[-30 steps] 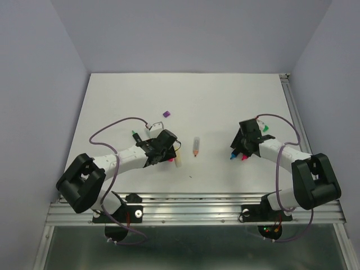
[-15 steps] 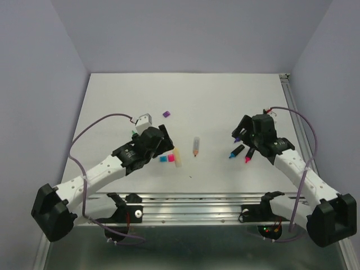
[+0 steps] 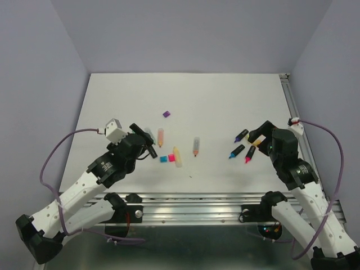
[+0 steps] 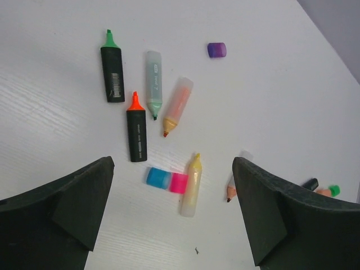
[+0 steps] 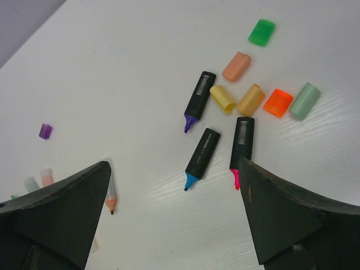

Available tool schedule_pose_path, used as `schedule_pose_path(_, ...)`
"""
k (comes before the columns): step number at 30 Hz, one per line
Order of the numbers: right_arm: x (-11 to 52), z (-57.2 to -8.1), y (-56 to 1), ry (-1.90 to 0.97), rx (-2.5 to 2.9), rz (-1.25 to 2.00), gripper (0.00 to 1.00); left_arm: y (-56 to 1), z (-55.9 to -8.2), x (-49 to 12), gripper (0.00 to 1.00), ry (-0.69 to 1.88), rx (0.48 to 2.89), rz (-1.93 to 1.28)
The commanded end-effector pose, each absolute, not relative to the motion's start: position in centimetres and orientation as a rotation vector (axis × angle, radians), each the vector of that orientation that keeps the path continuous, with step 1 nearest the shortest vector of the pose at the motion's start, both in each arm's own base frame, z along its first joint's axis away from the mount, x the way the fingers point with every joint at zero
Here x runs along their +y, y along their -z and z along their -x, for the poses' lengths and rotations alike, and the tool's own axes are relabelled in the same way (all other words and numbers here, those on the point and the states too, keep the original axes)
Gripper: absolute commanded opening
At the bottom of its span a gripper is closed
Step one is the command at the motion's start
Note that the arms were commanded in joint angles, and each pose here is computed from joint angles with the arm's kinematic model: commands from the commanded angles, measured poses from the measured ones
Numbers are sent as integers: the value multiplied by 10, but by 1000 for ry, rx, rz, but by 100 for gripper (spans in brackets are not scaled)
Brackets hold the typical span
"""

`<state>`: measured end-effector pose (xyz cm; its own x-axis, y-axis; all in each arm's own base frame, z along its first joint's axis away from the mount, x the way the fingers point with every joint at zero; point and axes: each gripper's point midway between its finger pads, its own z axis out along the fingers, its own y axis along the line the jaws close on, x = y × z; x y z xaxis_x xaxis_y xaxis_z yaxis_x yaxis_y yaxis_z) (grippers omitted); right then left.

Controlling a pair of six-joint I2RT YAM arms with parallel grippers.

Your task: Open the pen caps

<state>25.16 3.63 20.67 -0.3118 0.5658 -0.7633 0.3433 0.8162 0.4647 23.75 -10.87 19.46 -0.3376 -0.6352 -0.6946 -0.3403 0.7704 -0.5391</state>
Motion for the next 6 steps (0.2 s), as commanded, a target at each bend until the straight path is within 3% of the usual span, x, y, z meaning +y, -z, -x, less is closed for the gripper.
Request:
schedule_pose_path(1, 24, -242, -185, -190, 1926, -689, 100, -179, -234, -93, 99, 269, 1955, 801)
schedule_pose_path(6, 24, -242, -183, -198, 1914, -700, 100, -172, -232, -90, 99, 258, 1963, 820)
